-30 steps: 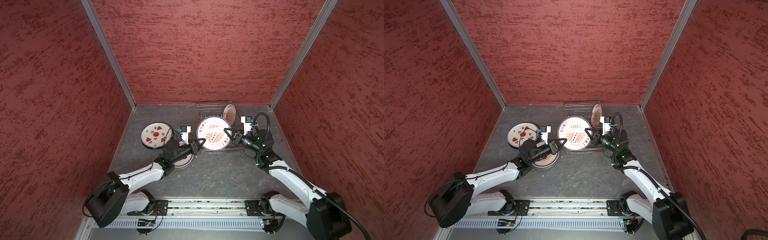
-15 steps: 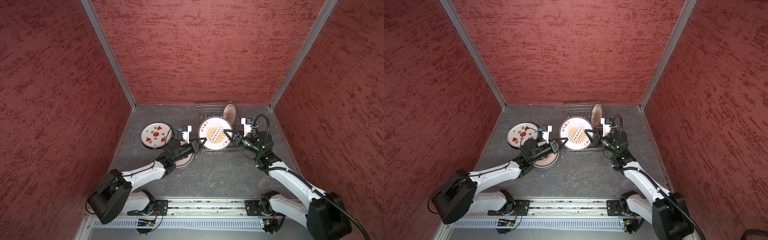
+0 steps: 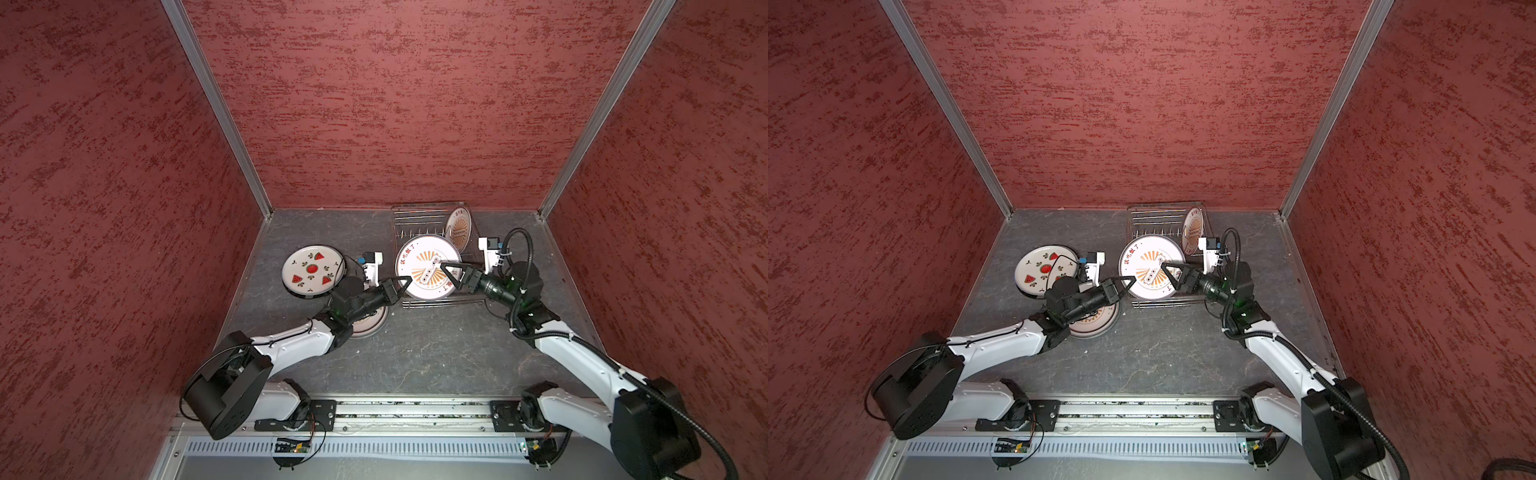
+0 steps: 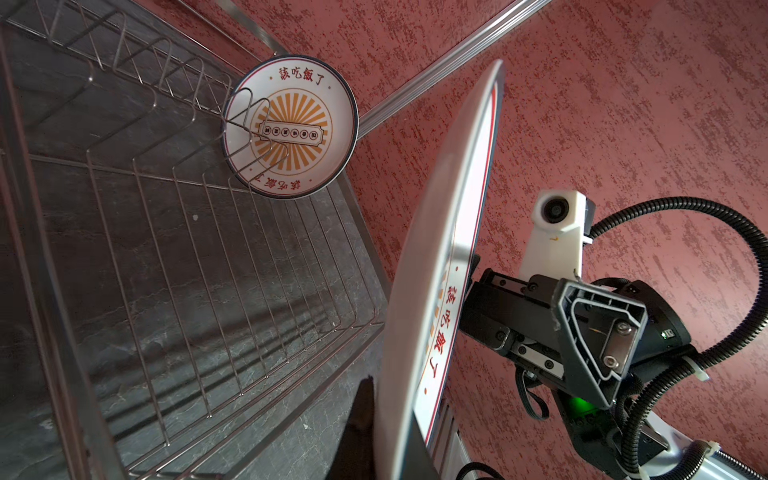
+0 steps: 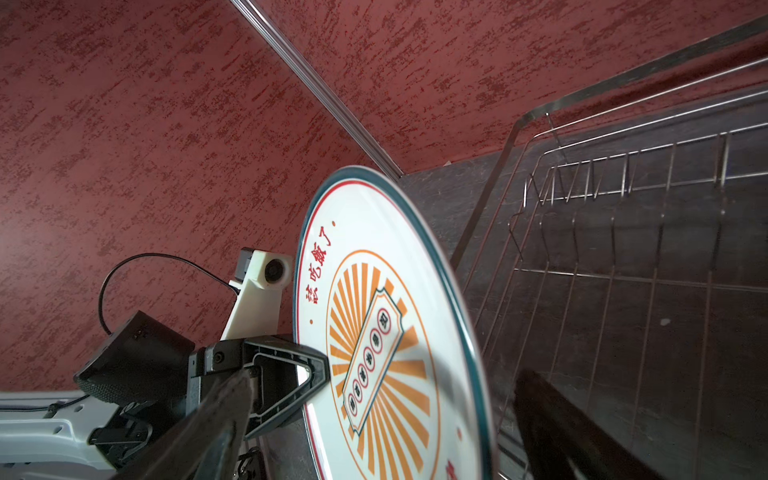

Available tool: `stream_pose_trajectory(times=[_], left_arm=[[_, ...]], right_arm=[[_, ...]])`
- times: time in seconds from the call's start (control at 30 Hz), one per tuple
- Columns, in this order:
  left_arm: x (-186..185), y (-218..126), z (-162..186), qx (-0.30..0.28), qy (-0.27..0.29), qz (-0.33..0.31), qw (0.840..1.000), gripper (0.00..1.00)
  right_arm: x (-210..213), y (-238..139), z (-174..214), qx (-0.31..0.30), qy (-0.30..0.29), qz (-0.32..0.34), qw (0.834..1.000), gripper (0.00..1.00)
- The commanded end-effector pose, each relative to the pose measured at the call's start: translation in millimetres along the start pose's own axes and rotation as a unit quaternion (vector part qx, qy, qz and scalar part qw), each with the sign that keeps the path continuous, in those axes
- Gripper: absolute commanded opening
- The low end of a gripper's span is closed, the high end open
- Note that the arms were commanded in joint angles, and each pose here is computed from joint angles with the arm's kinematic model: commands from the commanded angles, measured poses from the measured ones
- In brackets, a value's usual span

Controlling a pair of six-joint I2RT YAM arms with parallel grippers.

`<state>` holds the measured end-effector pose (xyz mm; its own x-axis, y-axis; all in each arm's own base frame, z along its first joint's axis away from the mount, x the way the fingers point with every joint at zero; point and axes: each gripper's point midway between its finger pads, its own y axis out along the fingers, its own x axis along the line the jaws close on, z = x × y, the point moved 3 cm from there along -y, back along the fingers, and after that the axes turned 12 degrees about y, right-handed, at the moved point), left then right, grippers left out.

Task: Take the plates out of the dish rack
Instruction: 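Grasp the sunburst plate rim with the left gripper while right releases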

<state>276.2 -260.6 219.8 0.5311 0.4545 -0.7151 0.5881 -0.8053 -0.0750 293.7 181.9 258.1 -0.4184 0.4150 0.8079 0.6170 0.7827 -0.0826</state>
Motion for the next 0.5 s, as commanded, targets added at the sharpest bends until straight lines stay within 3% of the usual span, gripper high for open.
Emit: stream_pose_trajectory(times=[0.0,0.2,0.47], left_arm=[[-10.5,-12.3,-25.1,-0.047,0.001,0.015,0.999,0.00],[2.3,-36.2,-33.4,-0.065,-0.019,0.003,0.998,0.00],[16.9,-73.0,-39.8,-0.088,-0.023,-0.066,0.994,0.00]], right_arm=[[8.9,1.6,-12.2,-0.018,-0.021,0.002,1.000,0.99],[8.0,0.9,-14.5,-0.027,-0.028,0.008,0.999,0.99],[11.4,6.7,-10.4,-0.016,-0.035,-0.004,0.999,0.99]])
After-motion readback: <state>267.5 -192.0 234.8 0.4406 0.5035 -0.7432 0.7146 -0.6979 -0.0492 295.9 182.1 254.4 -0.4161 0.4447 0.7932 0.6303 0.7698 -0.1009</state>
